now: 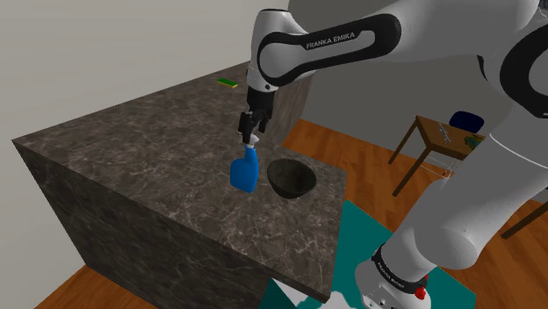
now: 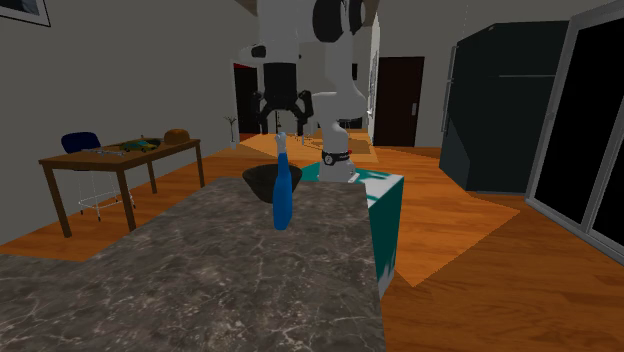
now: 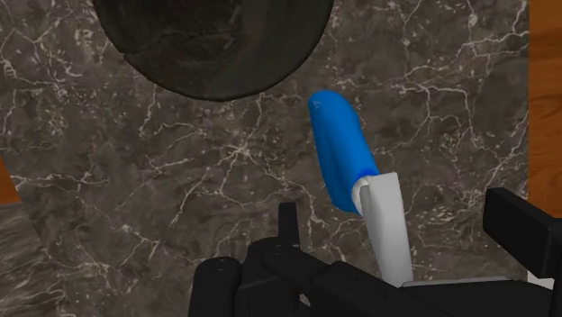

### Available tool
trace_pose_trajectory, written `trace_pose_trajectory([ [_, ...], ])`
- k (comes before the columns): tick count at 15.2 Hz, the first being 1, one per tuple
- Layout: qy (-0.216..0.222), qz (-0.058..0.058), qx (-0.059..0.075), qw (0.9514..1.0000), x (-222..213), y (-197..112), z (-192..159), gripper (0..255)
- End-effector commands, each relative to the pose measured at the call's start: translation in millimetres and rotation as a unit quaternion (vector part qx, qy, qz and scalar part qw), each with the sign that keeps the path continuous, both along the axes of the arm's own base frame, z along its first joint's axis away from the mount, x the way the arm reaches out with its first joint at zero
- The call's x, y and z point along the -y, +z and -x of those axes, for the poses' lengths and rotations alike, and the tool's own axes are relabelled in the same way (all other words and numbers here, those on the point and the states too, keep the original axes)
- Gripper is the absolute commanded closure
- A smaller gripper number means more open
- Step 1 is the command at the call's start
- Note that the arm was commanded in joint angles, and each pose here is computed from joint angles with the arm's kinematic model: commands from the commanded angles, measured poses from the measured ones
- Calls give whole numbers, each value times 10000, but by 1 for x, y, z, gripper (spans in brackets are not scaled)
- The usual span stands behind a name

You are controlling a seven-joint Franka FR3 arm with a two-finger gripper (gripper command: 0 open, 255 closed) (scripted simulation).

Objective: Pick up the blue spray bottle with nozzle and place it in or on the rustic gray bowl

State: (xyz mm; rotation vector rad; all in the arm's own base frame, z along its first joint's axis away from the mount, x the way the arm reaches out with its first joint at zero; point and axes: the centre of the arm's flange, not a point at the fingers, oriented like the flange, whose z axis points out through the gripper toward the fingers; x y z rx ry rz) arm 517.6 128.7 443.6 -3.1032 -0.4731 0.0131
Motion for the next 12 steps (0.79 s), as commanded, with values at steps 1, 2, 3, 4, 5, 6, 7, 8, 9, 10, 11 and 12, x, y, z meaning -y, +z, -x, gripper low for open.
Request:
trace_pose_trajectory([
  [1, 3, 1, 2, 10000, -1, -11, 0, 0],
  [2, 3, 1, 2, 10000, -1, -16, 0, 0],
  [3, 3, 1, 2, 10000, -1, -22, 0, 0],
  [4, 3, 1, 2, 10000, -1, -25, 1, 0],
  [5, 3, 1, 2, 10000, -1, -25, 0, 0],
  [6, 3, 1, 2, 10000, -1, -25, 0, 0],
  [7, 3, 1, 2, 10000, -1, -25, 0, 0],
  [8, 3, 1, 2, 10000, -1, -25, 0, 0],
  [9, 3, 1, 2, 10000, -1, -25, 0, 0],
  [10, 3, 1, 2, 10000, -1, -25, 0, 0],
  [11, 3, 1, 2, 10000, -1, -25, 0, 0],
  [12, 3, 1, 2, 10000, -1, -25, 0, 0],
])
